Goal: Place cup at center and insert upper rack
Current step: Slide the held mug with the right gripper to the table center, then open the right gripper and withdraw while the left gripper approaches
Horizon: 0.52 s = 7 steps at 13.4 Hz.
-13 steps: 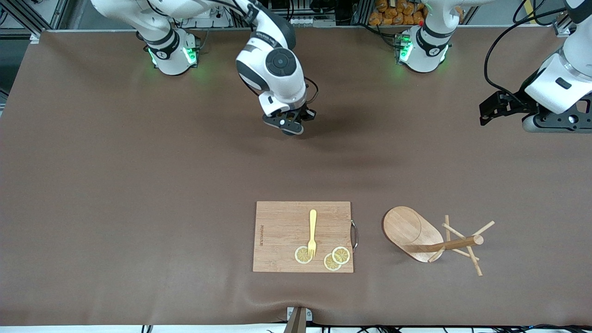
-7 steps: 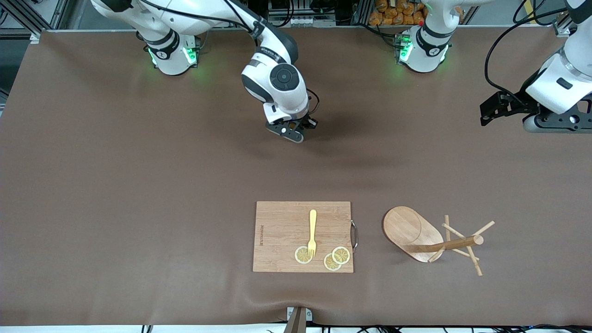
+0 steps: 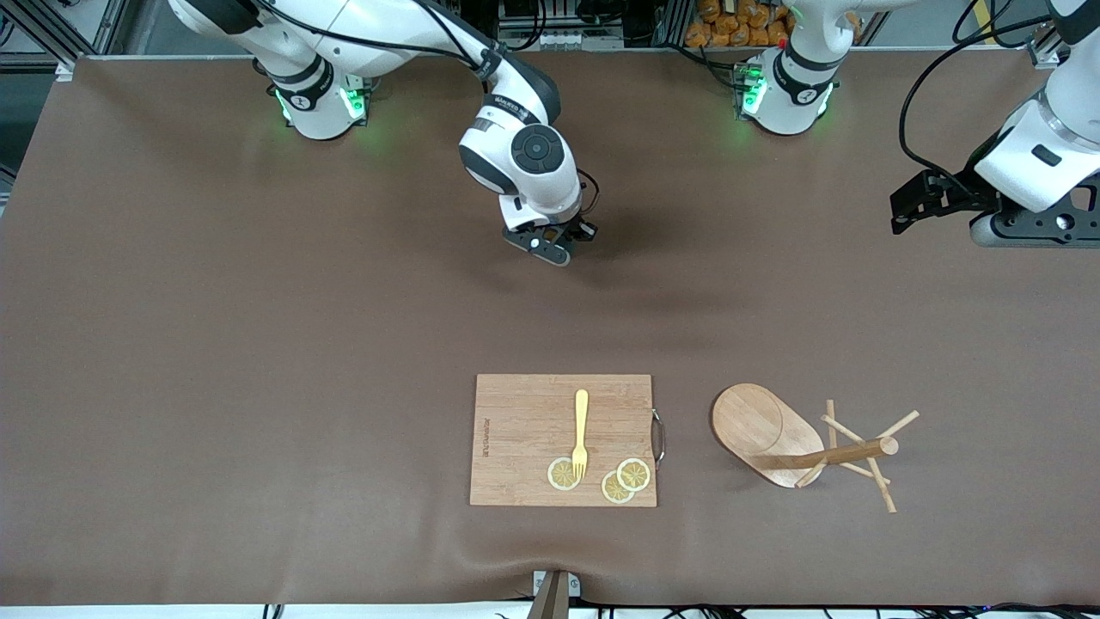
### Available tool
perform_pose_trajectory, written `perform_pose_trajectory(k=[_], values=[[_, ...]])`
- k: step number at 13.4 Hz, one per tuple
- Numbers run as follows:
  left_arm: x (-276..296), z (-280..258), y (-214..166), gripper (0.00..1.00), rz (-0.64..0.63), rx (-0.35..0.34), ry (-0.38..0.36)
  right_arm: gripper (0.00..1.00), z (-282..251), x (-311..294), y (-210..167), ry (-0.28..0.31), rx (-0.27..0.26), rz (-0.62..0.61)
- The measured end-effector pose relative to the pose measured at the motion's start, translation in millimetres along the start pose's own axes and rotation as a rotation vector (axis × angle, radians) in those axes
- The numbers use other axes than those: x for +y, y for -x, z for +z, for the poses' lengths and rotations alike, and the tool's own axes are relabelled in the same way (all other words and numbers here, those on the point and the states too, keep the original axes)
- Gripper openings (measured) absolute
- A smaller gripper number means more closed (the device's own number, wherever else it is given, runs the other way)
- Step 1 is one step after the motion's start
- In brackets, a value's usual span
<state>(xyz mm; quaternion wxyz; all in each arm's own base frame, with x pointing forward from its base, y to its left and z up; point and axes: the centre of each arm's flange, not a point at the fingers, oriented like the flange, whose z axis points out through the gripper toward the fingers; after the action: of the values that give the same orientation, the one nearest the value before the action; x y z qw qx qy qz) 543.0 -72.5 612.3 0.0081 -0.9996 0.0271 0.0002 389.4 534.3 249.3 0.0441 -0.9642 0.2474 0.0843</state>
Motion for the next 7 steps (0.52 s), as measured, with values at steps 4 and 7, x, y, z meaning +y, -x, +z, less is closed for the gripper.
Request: perform_pose_trajectory(k=[4, 7], values=[[10, 0, 1, 1.00, 0.017, 0.001, 0.000, 0.56, -4, -3, 1, -0.009, 0.013, -0.007], [22, 0, 2, 1.00, 0.002, 0.002, -0.001, 0.85, -13, -9, -6, -0.029, 0.021, 0.001]])
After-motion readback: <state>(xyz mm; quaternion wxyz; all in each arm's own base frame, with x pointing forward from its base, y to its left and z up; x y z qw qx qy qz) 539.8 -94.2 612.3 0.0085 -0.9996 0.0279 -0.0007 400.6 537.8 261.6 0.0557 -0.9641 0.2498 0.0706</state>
